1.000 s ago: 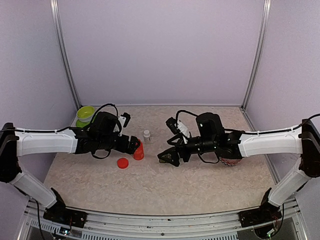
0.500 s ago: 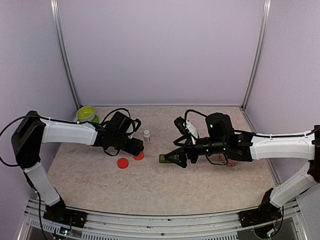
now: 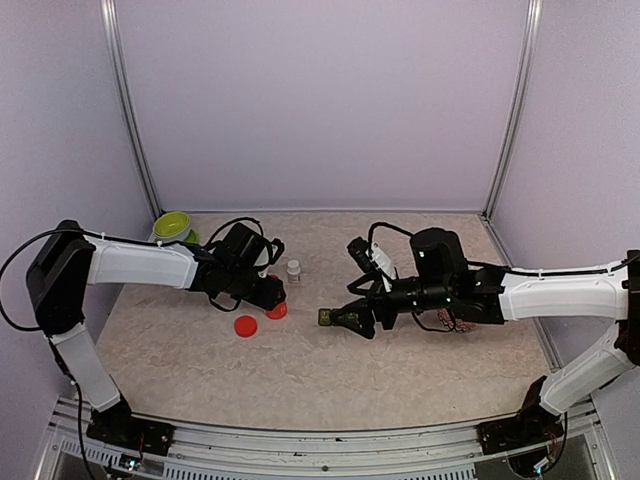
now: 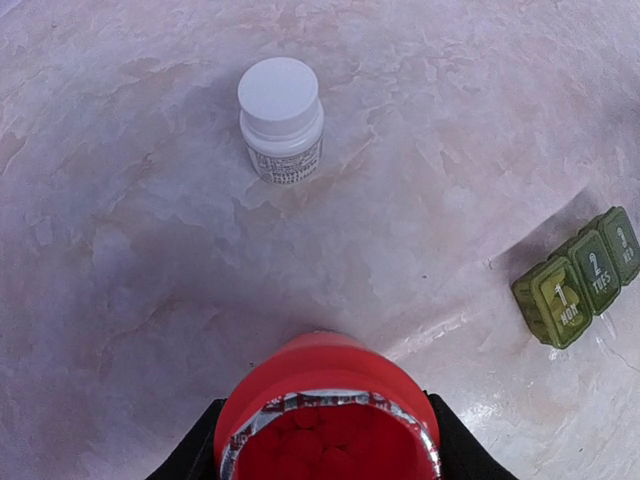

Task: Sort the pills into containers
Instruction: Pick up the pill bottle from the center of the board.

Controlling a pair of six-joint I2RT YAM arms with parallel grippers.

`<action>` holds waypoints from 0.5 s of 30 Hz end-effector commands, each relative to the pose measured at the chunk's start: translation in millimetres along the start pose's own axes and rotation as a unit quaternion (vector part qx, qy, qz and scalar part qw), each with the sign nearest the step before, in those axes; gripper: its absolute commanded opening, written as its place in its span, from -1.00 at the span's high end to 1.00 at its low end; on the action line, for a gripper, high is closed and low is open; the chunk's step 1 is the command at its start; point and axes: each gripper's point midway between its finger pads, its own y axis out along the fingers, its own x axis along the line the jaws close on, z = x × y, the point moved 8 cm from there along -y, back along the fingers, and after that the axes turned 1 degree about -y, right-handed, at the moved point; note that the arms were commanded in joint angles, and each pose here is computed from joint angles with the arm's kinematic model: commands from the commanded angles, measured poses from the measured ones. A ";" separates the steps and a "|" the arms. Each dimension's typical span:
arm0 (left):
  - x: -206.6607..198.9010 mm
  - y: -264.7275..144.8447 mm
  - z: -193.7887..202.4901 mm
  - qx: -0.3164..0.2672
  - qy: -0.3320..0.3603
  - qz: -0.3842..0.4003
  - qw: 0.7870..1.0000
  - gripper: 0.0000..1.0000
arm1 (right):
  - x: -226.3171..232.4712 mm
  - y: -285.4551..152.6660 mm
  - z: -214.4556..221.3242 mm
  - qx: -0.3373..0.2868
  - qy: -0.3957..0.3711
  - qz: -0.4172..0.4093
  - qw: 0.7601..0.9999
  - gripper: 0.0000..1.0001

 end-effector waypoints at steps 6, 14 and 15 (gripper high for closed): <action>-30.0 -55.7 -34.7 -0.107 0.008 0.126 0.986 0.21 | 10.5 -15.7 -4.7 -0.075 -0.065 -0.037 0.994 -1.00; -82.8 -107.9 -41.7 -0.175 0.061 0.242 0.953 0.17 | 19.6 -29.1 -13.1 -0.147 -0.062 -0.090 0.983 -1.00; -88.9 -111.9 -41.3 -0.180 0.066 0.254 0.948 0.17 | 21.6 -31.4 -13.8 -0.160 -0.068 -0.102 0.980 -1.00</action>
